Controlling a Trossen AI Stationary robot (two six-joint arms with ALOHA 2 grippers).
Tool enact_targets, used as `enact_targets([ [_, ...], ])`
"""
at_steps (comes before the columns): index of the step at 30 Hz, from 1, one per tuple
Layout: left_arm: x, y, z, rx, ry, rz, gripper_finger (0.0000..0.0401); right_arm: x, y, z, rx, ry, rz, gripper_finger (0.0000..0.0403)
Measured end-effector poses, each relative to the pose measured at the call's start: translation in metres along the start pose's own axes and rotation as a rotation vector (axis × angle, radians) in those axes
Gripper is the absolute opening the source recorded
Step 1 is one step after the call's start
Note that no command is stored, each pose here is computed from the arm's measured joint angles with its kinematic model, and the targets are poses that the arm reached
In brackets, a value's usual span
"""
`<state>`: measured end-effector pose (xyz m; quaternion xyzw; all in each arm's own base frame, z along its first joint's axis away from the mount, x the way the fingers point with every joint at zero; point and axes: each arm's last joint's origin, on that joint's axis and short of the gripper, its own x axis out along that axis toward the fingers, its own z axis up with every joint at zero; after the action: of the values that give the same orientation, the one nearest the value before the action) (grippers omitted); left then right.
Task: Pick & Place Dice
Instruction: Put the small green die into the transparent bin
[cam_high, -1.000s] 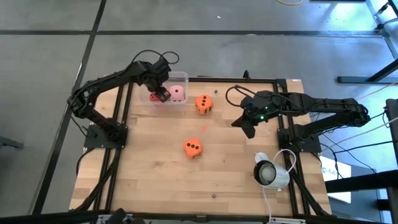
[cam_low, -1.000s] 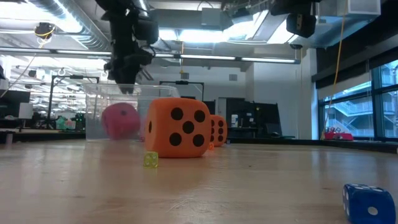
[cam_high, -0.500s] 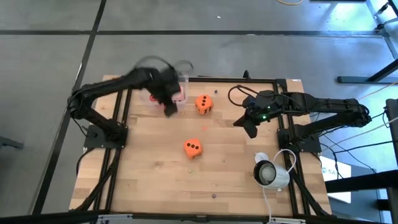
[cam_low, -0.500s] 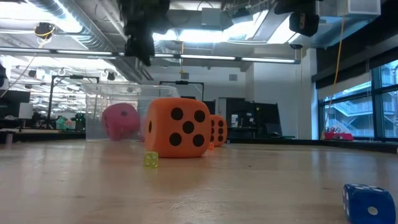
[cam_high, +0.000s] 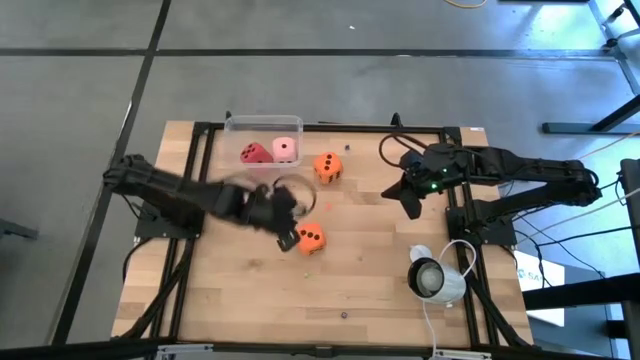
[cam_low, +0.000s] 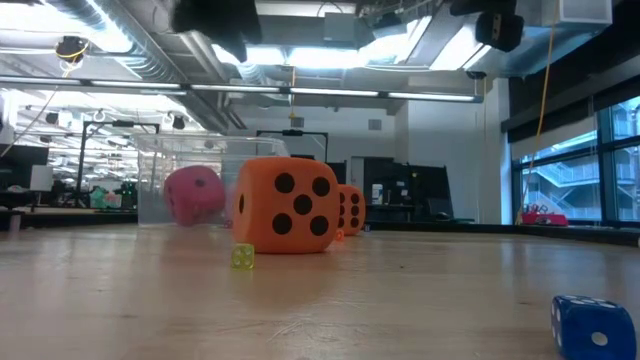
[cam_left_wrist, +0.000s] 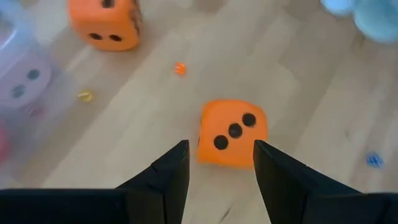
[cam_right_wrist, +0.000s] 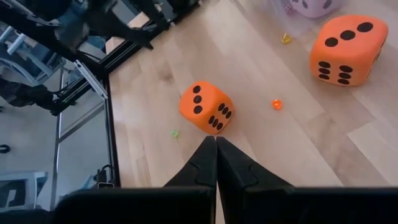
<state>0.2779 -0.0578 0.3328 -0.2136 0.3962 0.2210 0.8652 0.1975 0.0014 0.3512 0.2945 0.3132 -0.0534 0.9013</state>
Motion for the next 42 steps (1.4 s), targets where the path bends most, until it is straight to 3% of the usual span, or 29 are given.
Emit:
enact_targets([
  [6,0.002,-0.035,-0.058,-0.144,-0.041,0.001,0.0168,-0.004,0.0,0.0,-0.005,-0.01,0.007,0.0],
  [10,0.019,-0.051,-0.078,-0.15,-0.053,-0.013,0.0168,-0.004,0.0,0.0,-0.007,-0.009,0.006,0.0],
  [19,0.08,-0.084,-0.098,0.037,-0.024,-0.046,0.0168,-0.004,0.0,0.0,-0.009,-0.008,0.006,0.0],
  [24,0.101,-0.101,-0.112,0.146,-0.028,-0.105,0.0168,-0.004,0.0,-0.001,-0.014,-0.008,0.005,0.0],
  [29,0.12,-0.107,-0.13,0.26,0.008,-0.087,0.0169,-0.004,0.001,-0.001,-0.051,-0.003,0.006,0.0],
  [42,0.139,-0.103,-0.138,0.29,0.047,-0.043,0.0169,-0.003,0.005,-0.004,-0.089,-0.007,-0.003,0.0],
])
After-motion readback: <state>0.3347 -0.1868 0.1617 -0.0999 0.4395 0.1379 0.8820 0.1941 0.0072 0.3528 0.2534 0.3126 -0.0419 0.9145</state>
